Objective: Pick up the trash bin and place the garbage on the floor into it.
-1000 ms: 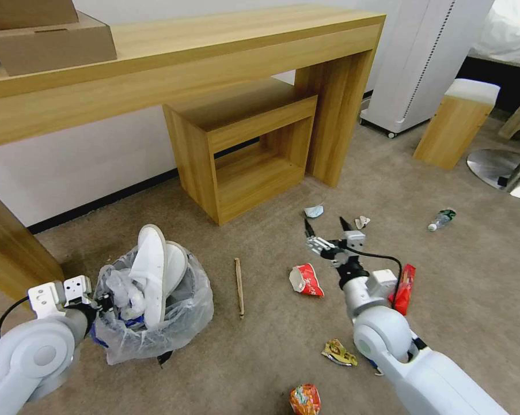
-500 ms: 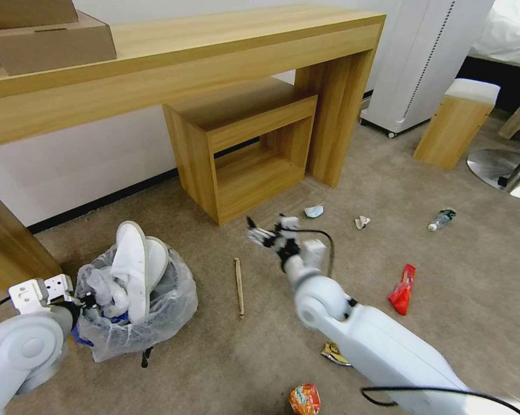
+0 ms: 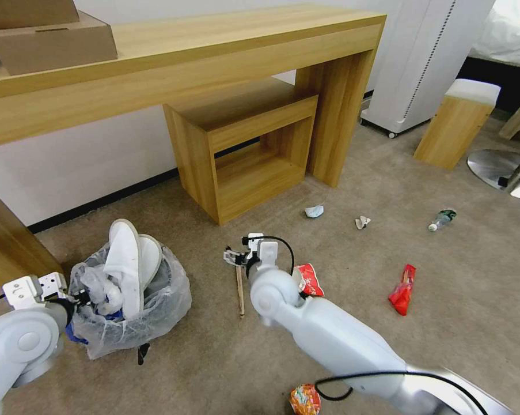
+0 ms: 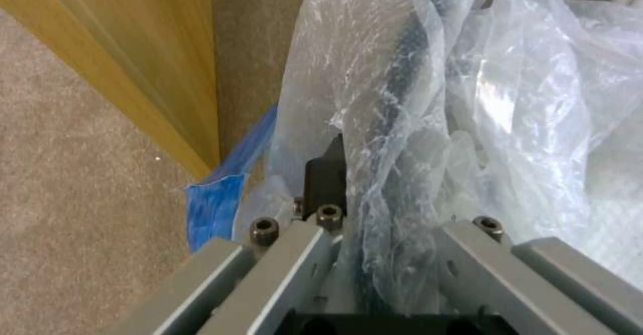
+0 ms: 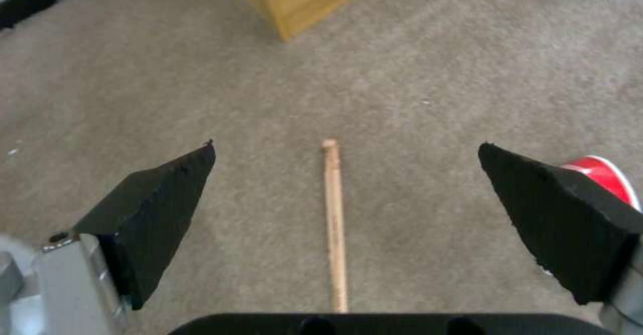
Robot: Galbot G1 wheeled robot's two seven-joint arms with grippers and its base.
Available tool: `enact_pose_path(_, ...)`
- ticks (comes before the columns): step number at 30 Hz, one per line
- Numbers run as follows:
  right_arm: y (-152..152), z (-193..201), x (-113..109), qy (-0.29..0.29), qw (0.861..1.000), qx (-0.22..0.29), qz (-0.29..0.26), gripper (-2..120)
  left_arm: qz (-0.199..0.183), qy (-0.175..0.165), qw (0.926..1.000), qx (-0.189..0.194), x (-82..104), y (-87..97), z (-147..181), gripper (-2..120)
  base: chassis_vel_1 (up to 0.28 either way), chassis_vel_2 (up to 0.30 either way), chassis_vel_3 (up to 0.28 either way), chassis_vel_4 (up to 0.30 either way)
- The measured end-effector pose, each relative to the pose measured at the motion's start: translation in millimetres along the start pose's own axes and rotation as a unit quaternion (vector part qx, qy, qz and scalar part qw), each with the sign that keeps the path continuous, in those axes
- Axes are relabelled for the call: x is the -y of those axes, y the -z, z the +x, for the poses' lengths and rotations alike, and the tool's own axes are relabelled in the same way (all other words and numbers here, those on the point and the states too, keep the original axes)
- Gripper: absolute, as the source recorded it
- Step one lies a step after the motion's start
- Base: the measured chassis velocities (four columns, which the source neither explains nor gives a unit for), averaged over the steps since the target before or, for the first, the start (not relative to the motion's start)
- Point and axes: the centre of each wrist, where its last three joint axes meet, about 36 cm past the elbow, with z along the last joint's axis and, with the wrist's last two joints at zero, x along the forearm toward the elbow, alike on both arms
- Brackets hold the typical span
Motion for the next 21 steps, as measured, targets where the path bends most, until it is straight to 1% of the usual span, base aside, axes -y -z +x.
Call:
enact_pose_path(1, 0.0, 0.0, 0.0, 0.000, 1.000, 0.000, 0.000, 100, 0.000, 0.000, 1.0000, 0.000, 0.0, 0.0, 0.0, 0, 0.000, 0.000, 0.000, 0.000)
enact_pose_path(3, 10.9, -9.9, 16.8, 0.005, 1.000, -0.001, 0.001, 100, 0.000, 0.000, 1.0000, -0.001, -0.1, 0.2, -2.4, 0, 0.000, 0.000, 0.000, 0.000)
enact_pose_path(5, 15.6, -24.8, 33.3, 0.007, 1.000, 0.000, 0.006, 100, 0.000, -0.003, 1.0000, -0.003, 0.5, 0.6, -5.3, 0, 0.000, 0.000, 0.000, 0.000)
enact_pose_path(6, 15.6, -24.8, 33.3, 0.007, 1.000, 0.000, 0.006, 100, 0.000, -0.003, 1.0000, -0.003, 0.5, 0.6, -5.3, 0, 0.000, 0.000, 0.000, 0.000)
enact_pose_path(7, 15.9, -31.2, 39.0, 0.010, 1.000, 0.000, 0.008, 100, 0.000, -0.004, 1.0000, -0.003, 1.0, 0.8, -6.2, 0, 0.000, 0.000, 0.000, 0.000)
enact_pose_path(9, 14.8, -46.5, 51.2, 0.029, 0.999, 0.007, 0.013, 100, 0.000, -0.006, 1.0000, -0.003, 2.0, 0.8, -7.4, 0, 0.000, 0.000, 0.000, 0.000)
enact_pose_path(10, 14.8, -46.5, 51.2, 0.029, 0.999, 0.007, 0.013, 100, 0.000, -0.006, 1.0000, -0.003, 2.0, 0.8, -7.4, 0, 0.000, 0.000, 0.000, 0.000)
enact_pose_path(12, 11.9, -63.0, 64.7, 0.060, 0.998, 0.025, 0.015, 100, -0.001, -0.008, 1.0000, -0.003, 2.1, 0.4, -7.8, 0, 0.000, 0.000, 0.000, 0.000)
enact_pose_path(13, 11.9, -63.0, 64.7, 0.060, 0.998, 0.025, 0.015, 100, -0.001, -0.008, 1.0000, -0.003, 2.1, 0.4, -7.8, 0, 0.000, 0.000, 0.000, 0.000)
enact_pose_path(16, 7.2, -76.6, 73.4, 0.093, 0.995, 0.044, 0.011, 100, -0.003, -0.008, 1.0000, -0.003, 0.4, -0.9, -8.2, 0, 0.000, 0.000, 0.000, 0.000)
enact_pose_path(20, -0.6, -83.3, 73.0, 0.098, 0.994, 0.045, 0.020, 100, -0.004, -0.007, 1.0000, -0.002, -0.3, -1.0, -8.3, 0, 0.000, 0.000, 0.000, 0.000)
enact_pose_path(21, -6.4, -88.1, 71.6, 0.099, 0.994, 0.043, 0.022, 100, -0.004, -0.008, 1.0000, -0.001, -0.2, -0.6, -8.3, 0, 0.000, 0.000, 0.000, 0.000)
